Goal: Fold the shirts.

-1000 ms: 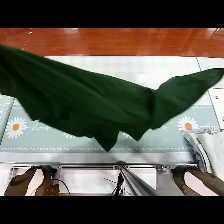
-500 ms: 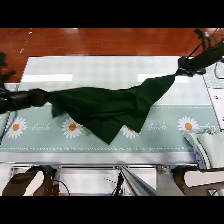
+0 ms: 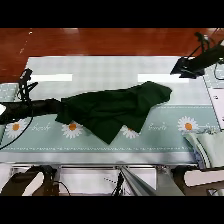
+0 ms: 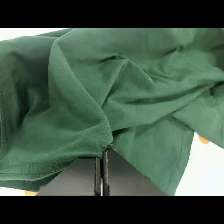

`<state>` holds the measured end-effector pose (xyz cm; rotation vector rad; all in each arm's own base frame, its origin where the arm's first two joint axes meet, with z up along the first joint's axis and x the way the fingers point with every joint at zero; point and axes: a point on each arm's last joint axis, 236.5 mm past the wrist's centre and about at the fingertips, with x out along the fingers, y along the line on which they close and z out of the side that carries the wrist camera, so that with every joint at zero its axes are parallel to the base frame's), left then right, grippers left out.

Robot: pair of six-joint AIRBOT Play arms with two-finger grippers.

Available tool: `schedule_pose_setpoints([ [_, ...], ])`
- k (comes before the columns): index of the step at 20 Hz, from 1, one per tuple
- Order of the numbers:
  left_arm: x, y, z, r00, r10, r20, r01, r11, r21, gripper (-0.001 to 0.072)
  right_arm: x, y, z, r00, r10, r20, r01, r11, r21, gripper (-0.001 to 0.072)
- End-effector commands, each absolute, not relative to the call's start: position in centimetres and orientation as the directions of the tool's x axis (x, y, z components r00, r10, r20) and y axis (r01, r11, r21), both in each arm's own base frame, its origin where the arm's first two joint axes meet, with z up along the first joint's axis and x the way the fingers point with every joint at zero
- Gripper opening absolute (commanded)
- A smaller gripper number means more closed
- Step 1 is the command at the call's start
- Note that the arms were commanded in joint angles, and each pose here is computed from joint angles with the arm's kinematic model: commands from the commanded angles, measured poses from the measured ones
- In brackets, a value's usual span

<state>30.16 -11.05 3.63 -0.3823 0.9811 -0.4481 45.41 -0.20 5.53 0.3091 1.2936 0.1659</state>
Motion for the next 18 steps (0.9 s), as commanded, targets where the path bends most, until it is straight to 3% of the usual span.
schedule_pose_setpoints([
  [1,30.3,-11.0,3.4,0.484,-0.520,-0.704,0.183,0.847,-0.499,0.0020,41.6,-4.6,7.8,0.245,0.092,-0.965,0.106,0.987,0.121,0.0540],
  [3,30.3,-11.0,3.4,0.484,-0.520,-0.704,0.183,0.847,-0.499,0.0020,38.1,-3.7,6.1,0.181,0.115,-0.977,0.111,0.984,0.137,0.0538],
  [5,30.3,-11.0,3.4,0.484,-0.519,-0.704,0.183,0.847,-0.499,0.0021,33.5,1.3,2.6,0.083,0.301,-0.950,0.106,0.945,0.308,0.0541],
  [8,30.3,-11.0,3.4,0.485,-0.519,-0.704,0.184,0.847,-0.499,0.0020,28.8,7.7,-2.1,0.090,0.507,-0.858,0.185,0.837,0.514,0.0541],
  [13,30.3,-11.0,3.4,0.485,-0.519,-0.704,0.184,0.847,-0.498,0.0020,23.6,13.3,-6.4,0.107,0.604,-0.790,0.285,0.742,0.606,0.0541],
  [18,30.3,-11.0,3.4,0.485,-0.519,-0.703,0.184,0.847,-0.499,0.0020,23.7,17.5,-7.9,0.162,0.596,-0.787,0.269,0.741,0.616,0.0541],
])
